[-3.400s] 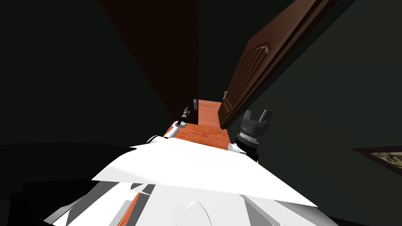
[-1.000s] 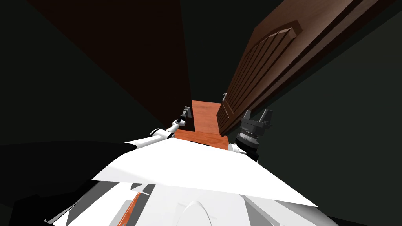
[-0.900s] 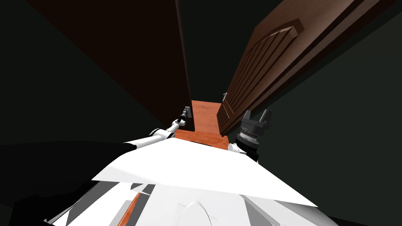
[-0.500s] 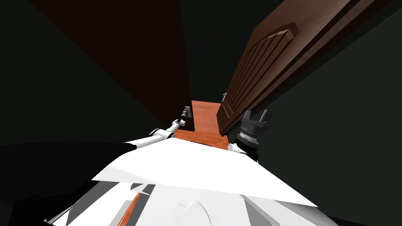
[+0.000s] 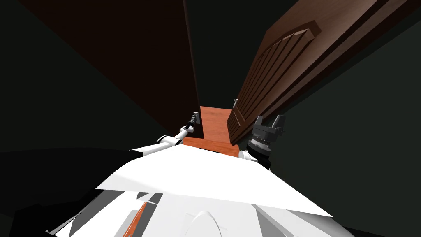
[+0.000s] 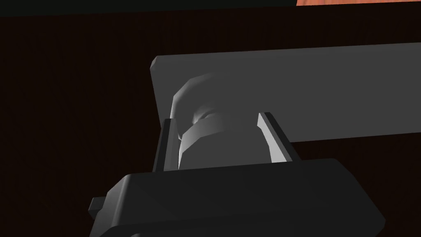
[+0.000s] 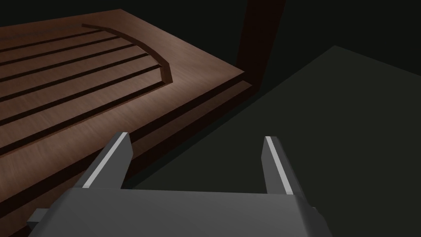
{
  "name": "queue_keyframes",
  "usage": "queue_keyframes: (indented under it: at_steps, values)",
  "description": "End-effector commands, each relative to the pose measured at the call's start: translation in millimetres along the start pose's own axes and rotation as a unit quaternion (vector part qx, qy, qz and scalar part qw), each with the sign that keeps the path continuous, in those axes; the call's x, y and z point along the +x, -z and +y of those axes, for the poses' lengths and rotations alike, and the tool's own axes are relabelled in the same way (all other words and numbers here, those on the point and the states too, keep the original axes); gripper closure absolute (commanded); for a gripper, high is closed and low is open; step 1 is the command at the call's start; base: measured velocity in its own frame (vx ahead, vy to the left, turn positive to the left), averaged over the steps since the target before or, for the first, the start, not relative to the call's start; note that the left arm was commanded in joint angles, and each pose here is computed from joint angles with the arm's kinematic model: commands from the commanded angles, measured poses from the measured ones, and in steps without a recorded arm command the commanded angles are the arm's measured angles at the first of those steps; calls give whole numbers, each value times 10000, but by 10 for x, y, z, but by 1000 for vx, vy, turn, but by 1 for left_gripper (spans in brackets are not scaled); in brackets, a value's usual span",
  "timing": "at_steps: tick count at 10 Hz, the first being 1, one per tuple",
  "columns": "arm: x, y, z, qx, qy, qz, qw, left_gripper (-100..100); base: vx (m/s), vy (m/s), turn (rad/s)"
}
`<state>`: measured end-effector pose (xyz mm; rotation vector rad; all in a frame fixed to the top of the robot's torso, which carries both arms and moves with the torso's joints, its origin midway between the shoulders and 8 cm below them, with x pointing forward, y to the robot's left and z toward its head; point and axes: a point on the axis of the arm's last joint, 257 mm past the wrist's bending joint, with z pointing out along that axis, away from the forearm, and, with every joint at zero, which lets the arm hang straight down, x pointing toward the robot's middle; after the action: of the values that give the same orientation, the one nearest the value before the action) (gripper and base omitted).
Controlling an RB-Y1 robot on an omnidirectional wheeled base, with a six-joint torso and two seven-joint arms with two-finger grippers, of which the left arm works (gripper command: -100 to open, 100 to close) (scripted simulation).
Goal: Push the door open
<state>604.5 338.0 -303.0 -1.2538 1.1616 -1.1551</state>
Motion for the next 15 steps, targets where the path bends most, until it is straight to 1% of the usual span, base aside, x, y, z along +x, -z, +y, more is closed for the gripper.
queue_keyframes:
  at_steps: [1,4,7,8,9,15]
  values:
    - [-130,-37,-96,89,-30,-101,9999,100,203,5,30]
    - [-282,-23,-96,89,-31,-259,9996,100,204,8,32]
    - [-458,-1,-95,88,-32,-443,9990,100,209,-13,130]
    - [-458,-1,-95,88,-32,-443,9990,100,107,7,25]
    - [-370,-15,-94,91,-33,-474,9988,-100,-37,1,-11]
    - [-155,-52,-95,110,-27,-602,9981,-100,-120,-34,-3]
